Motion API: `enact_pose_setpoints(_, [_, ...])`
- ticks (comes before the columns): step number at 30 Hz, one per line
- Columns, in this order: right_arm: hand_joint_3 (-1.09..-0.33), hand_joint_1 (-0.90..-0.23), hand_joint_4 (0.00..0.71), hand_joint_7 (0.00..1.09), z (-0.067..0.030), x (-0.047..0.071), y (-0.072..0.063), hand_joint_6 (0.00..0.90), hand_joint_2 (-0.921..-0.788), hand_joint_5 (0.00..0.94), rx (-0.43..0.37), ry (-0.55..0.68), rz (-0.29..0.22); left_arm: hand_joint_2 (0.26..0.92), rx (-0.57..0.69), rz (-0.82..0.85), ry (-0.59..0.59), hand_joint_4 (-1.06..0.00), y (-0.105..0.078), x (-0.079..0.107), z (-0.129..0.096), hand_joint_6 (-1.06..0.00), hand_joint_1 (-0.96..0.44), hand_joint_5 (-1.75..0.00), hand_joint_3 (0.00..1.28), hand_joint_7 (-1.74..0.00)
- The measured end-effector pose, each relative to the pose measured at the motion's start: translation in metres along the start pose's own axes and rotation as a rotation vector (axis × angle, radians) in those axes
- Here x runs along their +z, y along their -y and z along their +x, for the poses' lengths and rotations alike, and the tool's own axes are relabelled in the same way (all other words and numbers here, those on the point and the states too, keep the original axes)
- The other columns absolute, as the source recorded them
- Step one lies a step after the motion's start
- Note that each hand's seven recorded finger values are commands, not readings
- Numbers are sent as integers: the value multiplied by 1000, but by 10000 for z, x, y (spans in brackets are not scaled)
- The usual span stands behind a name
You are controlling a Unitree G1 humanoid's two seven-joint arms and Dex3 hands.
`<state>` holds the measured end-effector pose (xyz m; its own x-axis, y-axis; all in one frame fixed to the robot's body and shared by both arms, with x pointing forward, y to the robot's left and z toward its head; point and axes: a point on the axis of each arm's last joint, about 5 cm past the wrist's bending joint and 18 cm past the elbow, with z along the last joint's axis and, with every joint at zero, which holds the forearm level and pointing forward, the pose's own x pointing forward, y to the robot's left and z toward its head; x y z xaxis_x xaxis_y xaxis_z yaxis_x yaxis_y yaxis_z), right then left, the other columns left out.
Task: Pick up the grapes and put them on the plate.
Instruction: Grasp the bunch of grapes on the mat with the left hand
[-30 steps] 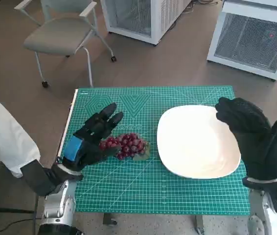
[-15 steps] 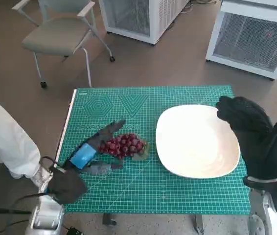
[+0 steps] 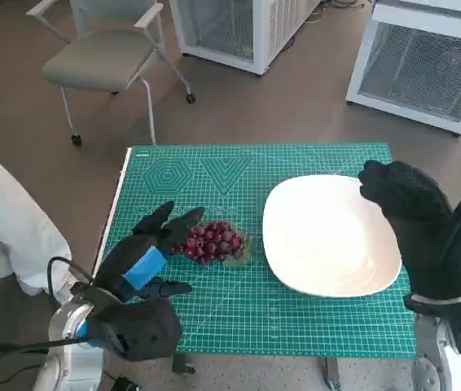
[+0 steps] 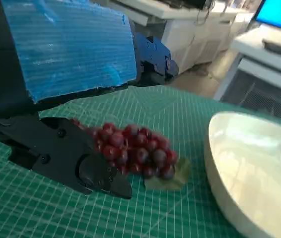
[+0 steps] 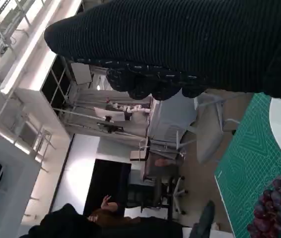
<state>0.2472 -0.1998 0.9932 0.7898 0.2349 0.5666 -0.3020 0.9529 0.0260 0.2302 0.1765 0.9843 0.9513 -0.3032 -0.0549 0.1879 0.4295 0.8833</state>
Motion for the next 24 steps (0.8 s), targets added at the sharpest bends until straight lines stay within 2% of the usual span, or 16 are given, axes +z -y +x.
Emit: enact_pose_setpoints(24, [-607,-309,370,1027,-10,-19,3,263,-921,928,-4,-6,2,722,-156,262,-191,-33,352,105,886,-217,-195,-1,0,0])
